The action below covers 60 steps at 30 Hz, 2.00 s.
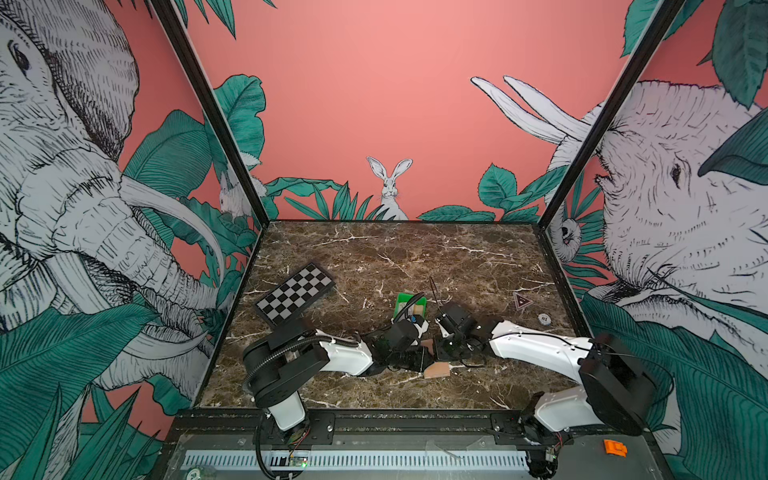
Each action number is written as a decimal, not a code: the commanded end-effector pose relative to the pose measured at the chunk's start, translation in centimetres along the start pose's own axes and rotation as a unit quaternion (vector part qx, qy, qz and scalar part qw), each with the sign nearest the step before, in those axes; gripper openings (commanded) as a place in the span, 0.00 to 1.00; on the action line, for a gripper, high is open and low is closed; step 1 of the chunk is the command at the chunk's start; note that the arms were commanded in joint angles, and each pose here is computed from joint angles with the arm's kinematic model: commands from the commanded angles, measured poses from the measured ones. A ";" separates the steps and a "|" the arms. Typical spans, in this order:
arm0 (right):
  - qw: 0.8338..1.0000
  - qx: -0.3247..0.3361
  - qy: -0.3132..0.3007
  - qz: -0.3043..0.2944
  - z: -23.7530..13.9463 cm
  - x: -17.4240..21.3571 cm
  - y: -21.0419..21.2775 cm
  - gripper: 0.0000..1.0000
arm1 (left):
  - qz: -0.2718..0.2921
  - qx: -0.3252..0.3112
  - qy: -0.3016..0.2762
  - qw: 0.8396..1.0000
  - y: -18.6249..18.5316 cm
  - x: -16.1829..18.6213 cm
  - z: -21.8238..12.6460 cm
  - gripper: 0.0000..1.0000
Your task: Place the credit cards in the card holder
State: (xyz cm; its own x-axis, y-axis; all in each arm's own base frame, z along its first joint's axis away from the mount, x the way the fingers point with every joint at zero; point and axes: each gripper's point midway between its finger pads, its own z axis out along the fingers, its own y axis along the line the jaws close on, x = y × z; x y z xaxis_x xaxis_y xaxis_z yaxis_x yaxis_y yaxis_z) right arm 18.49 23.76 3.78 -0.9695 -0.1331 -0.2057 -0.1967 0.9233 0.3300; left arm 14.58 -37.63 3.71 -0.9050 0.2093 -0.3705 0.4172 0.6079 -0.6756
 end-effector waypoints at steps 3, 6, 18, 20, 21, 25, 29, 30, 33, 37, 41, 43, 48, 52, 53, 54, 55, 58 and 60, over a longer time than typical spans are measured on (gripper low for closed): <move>0.999 0.027 0.020 0.006 1.3 1.1 -1.1 0.00 | -0.006 -0.018 0.018 1.000 1.1 1.5 0.1 0.15; 0.999 0.029 0.024 0.007 1.4 1.2 -1.2 0.00 | -0.006 -0.018 0.018 1.000 1.1 1.5 0.2 0.15; 0.999 0.034 0.022 0.005 1.2 1.3 -1.2 0.00 | -0.006 -0.018 0.018 1.000 1.1 1.5 0.2 0.15; 0.999 0.034 0.019 0.005 1.1 1.1 -1.1 0.00 | -0.008 -0.019 0.019 1.000 1.1 1.5 0.2 0.15; 0.999 0.033 0.018 0.005 0.9 1.0 -1.1 0.00 | -0.007 -0.018 0.018 1.000 1.1 1.5 0.2 0.15; 1.000 0.024 -0.001 0.000 -0.1 0.3 -0.5 0.00 | -0.008 -0.019 0.016 1.000 1.2 1.5 0.0 0.15; 0.999 0.015 -0.034 -0.006 -2.0 -0.9 0.1 0.04 | -0.005 -0.022 0.016 1.000 1.2 1.5 -0.3 0.14; 0.999 0.017 -0.038 -0.007 -2.5 -1.0 0.0 0.05 | -0.004 -0.023 0.015 1.000 1.1 1.4 -0.4 0.14; 0.999 0.020 -0.044 -0.008 -3.3 -1.1 -0.4 0.09 | -0.002 -0.024 0.013 1.000 0.9 1.3 -0.6 0.14; 0.999 0.019 -0.045 -0.004 -3.5 -0.9 -0.7 0.10 | 0.001 -0.022 0.012 1.000 0.6 1.1 -0.7 0.14; 0.999 0.017 -0.036 -0.008 -3.2 -0.6 -0.7 0.10 | 0.000 -0.015 0.009 1.000 0.2 0.9 -0.8 0.14; 0.999 0.015 -0.040 -0.013 -3.3 -0.7 -0.6 0.12 | 0.003 -0.011 0.007 1.000 -0.2 0.6 -1.0 0.14; 0.998 0.006 -0.062 -0.027 -4.3 -1.3 -0.2 0.14 | 0.014 -0.005 -0.004 1.000 -1.4 -0.4 -1.8 0.16; 0.995 0.002 -0.084 -0.045 -5.4 -1.8 -0.1 0.15 | 0.023 -0.008 -0.009 1.000 -2.1 -1.1 -2.5 0.17; 0.994 -0.001 -0.094 -0.047 -5.8 -2.0 0.0 0.16 | 0.023 -0.008 -0.011 1.000 -2.2 -1.4 -2.8 0.17; 0.993 -0.007 -0.103 -0.049 -6.1 -2.2 0.1 0.17 | 0.023 -0.009 -0.012 1.000 -2.2 -1.5 -3.0 0.17; 0.992 -0.012 -0.113 -0.051 -6.5 -2.4 0.3 0.18 | 0.023 -0.009 -0.013 1.000 -2.3 -1.7 -3.3 0.17; 0.990 -0.019 -0.128 -0.062 -7.4 -2.6 0.6 0.20 | 0.023 -0.015 -0.019 0.999 -2.2 -2.4 -4.4 0.19; 0.988 -0.023 -0.138 -0.070 -8.0 -2.8 0.8 0.22 | 0.024 -0.018 -0.027 0.999 -2.1 -2.9 -5.3 0.22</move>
State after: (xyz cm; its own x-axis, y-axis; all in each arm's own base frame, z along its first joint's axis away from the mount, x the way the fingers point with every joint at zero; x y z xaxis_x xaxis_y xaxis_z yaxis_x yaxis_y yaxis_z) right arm 19.51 22.39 11.50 -0.8814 -0.1354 -0.4526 -0.3137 0.8841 0.3463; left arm 15.13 -36.18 7.94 -0.8886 0.2060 -0.4098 0.4429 0.6170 -0.6504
